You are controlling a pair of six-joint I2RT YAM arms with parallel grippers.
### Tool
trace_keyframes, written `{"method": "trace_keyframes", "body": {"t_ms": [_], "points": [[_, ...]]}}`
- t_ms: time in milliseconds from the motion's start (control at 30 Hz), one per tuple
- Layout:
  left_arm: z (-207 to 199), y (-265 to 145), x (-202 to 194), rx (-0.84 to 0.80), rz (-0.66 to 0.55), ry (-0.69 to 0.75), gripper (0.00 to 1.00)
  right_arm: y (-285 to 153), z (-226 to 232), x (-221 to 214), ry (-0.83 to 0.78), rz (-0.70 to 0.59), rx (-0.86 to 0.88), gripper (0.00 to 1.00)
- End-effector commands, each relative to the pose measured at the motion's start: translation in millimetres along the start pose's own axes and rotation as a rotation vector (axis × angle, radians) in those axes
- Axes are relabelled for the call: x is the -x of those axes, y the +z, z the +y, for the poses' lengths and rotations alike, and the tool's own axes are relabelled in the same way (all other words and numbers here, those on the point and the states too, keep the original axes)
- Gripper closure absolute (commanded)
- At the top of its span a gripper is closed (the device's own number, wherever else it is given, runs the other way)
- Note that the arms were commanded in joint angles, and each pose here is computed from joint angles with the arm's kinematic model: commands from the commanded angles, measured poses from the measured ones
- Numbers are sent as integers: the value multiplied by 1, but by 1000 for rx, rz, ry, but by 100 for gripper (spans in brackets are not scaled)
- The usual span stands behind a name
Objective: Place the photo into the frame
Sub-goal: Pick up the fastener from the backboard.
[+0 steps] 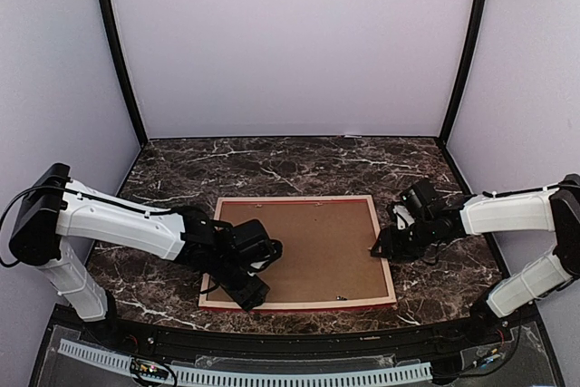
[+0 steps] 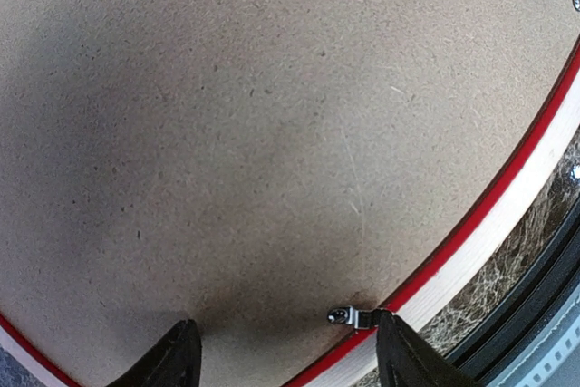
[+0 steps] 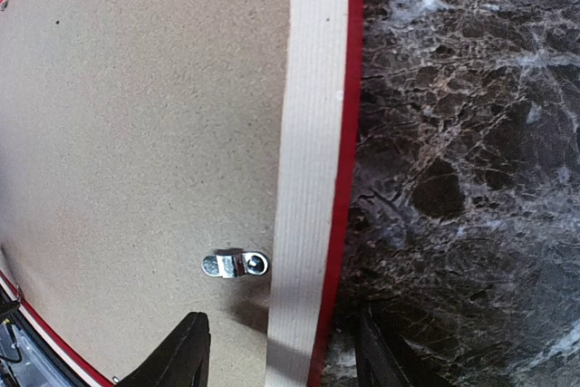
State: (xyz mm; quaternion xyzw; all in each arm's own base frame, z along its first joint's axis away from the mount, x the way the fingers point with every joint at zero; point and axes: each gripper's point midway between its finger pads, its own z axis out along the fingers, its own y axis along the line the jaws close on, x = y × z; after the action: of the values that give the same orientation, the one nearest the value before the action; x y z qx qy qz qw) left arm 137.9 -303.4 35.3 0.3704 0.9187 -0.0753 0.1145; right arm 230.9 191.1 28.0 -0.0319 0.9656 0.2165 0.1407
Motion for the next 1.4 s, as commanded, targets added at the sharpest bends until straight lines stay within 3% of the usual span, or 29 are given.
{"method": "trace_keyframes", "body": {"t_ms": [0, 633, 1033, 1200, 1367], "points": [[0, 9, -8, 3, 43, 7, 32, 0, 0, -2, -3, -6, 2, 44], [5, 14, 0, 46, 18, -52, 35, 1, 0, -3, 0, -6, 8, 44], [1, -38, 43, 3, -166, -38, 23, -3, 4, 5, -9, -23, 8, 44], [26, -54, 55, 8, -207, -104, 20, -8, 6, 15, -19, -52, -8, 44], [77, -68, 62, 39, -238, -228, 19, -11, 4, 27, -25, -86, -47, 45]]}}
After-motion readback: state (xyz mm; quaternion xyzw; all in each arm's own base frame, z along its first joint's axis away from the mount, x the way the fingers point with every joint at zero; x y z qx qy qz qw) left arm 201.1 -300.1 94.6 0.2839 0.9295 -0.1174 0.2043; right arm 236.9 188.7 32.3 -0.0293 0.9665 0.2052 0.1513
